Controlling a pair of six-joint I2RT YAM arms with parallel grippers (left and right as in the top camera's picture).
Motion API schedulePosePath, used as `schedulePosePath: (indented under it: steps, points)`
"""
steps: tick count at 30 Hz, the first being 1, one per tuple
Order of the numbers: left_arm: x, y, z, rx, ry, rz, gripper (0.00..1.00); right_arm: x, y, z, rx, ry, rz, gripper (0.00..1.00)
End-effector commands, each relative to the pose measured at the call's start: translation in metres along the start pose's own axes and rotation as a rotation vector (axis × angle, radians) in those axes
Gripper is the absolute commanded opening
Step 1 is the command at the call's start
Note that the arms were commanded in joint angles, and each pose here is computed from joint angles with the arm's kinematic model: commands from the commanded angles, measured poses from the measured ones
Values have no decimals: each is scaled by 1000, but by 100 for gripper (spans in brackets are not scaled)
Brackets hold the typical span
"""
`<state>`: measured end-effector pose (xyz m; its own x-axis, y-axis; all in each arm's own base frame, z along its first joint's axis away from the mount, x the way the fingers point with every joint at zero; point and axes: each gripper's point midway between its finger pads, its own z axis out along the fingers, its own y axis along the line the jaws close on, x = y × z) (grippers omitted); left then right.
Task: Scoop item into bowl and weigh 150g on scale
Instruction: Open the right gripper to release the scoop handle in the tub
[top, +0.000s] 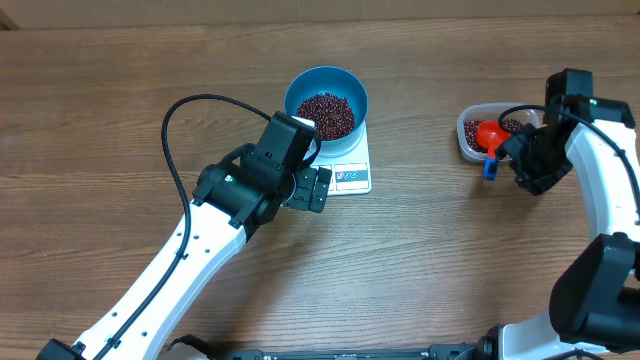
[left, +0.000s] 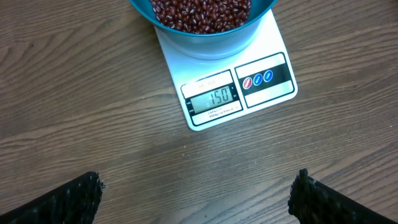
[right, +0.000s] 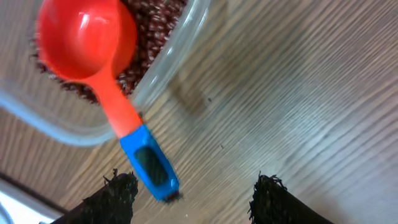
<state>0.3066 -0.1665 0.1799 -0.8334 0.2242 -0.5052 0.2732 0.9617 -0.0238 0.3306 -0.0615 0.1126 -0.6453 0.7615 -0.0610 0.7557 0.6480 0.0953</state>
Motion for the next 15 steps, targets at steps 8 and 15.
schedulePosePath:
  steps: [8,15]
  points:
    - [2,0,-1,2,0,15,100,10,36,-108,-141,-235,-419,68]
    - [2,0,-1,2,0,15,100,54,42,-143,-197,-276,-570,82]
